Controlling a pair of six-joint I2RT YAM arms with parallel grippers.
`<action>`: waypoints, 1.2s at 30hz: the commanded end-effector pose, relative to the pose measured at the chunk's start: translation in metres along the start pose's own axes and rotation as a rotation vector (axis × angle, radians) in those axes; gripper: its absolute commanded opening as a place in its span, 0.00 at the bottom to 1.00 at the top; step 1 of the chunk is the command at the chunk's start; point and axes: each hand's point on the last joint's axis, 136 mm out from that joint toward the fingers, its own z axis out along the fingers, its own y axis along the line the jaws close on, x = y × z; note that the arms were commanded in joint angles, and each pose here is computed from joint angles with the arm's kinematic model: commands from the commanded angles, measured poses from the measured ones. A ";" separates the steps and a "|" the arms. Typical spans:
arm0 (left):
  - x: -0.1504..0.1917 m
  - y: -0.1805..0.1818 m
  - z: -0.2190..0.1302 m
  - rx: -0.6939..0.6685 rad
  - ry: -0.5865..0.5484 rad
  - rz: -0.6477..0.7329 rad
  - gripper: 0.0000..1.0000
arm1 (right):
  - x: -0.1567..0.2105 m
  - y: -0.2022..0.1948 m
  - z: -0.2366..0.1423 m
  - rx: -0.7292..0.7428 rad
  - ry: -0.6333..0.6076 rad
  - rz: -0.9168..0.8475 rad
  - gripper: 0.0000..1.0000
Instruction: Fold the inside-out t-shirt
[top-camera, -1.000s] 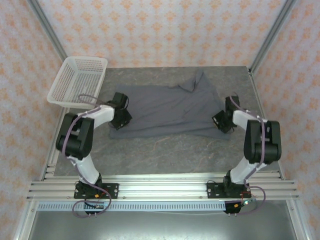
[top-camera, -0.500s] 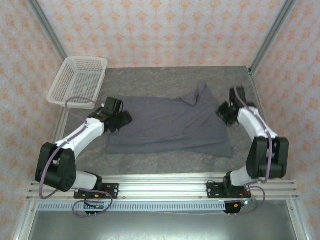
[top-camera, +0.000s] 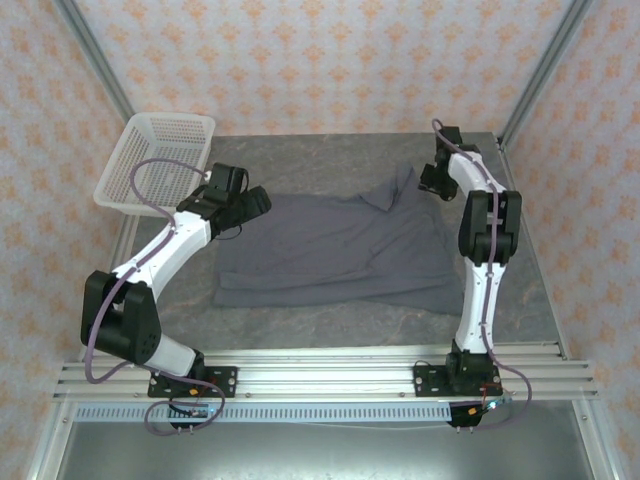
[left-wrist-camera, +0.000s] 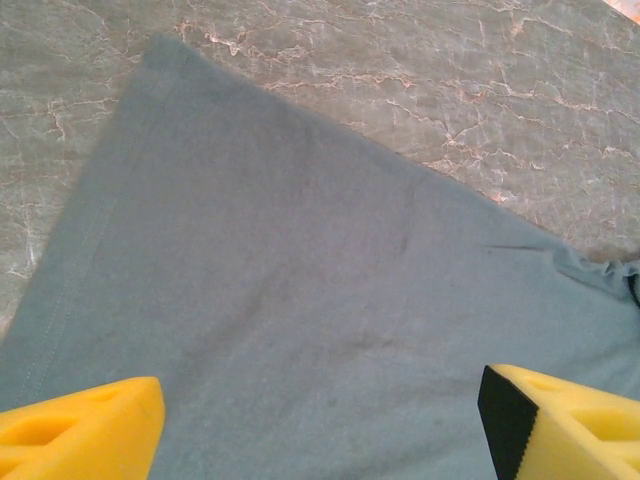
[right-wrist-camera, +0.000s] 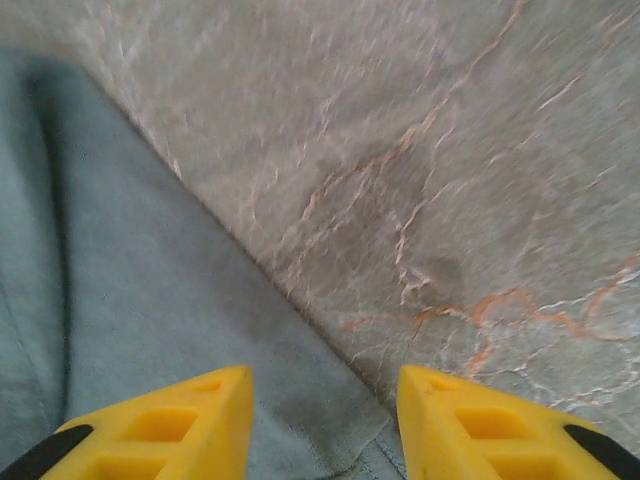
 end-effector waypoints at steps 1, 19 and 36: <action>0.007 0.014 0.004 -0.050 0.017 0.018 0.86 | 0.004 0.011 -0.003 -0.003 0.037 -0.099 0.44; -0.009 0.029 0.033 -0.196 0.121 -0.044 0.93 | 0.002 0.007 0.015 0.062 0.100 -0.100 0.00; -0.081 0.088 0.137 -0.545 0.067 -0.043 0.81 | -0.004 -0.003 -0.006 0.072 0.029 -0.076 0.00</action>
